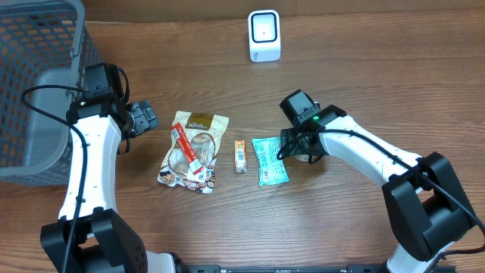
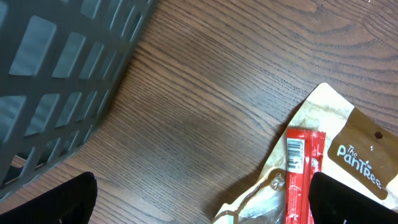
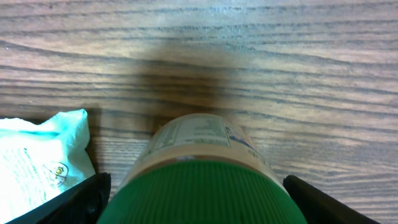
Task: Scan the item barcode
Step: 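Hold the green jar in the right gripper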
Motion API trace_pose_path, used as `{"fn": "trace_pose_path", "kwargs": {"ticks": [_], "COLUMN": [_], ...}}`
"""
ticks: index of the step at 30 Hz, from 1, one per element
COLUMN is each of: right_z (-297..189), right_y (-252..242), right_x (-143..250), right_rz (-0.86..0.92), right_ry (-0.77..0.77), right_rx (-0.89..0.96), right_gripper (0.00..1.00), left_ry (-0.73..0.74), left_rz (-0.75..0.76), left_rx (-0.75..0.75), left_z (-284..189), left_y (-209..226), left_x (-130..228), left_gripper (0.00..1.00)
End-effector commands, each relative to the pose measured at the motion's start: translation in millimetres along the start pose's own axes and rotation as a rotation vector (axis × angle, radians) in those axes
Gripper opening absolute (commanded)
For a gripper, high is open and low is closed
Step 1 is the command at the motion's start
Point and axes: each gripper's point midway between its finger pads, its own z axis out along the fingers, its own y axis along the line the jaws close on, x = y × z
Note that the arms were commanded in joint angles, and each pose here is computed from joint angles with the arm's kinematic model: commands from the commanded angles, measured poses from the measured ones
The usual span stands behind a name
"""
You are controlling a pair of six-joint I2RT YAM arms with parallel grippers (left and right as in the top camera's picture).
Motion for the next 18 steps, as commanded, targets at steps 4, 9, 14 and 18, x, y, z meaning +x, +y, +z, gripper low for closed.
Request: {"fn": "trace_pose_path", "kwargs": {"ticks": [4,9,14,18], "right_z": [0.8,0.8,4.0,4.8], "right_y": [-0.6,-0.2,-0.5,-0.9], "right_x": [-4.2,-4.9,-3.5,-2.8], "right_rz": [0.012,0.008,0.010,0.009], "right_ry": [-0.015,-0.018,-0.021,-0.020], "right_rx": [0.000,-0.002,-0.004,-0.003], "right_gripper": [0.86,0.82,0.82,0.82], "left_ry": [-0.016,-0.016,-0.016,-0.016], "left_rz": [0.011,0.011,0.011,0.011], "left_rx": [-0.009,-0.009,-0.009,-0.009], "left_z": [-4.2,-4.2,-4.2,-4.2], "left_y": [1.4,1.4,1.4,1.4], "left_x": [-2.9,-2.9,-2.9,-2.9], "left_gripper": [1.00,1.00,1.00,1.00]}}
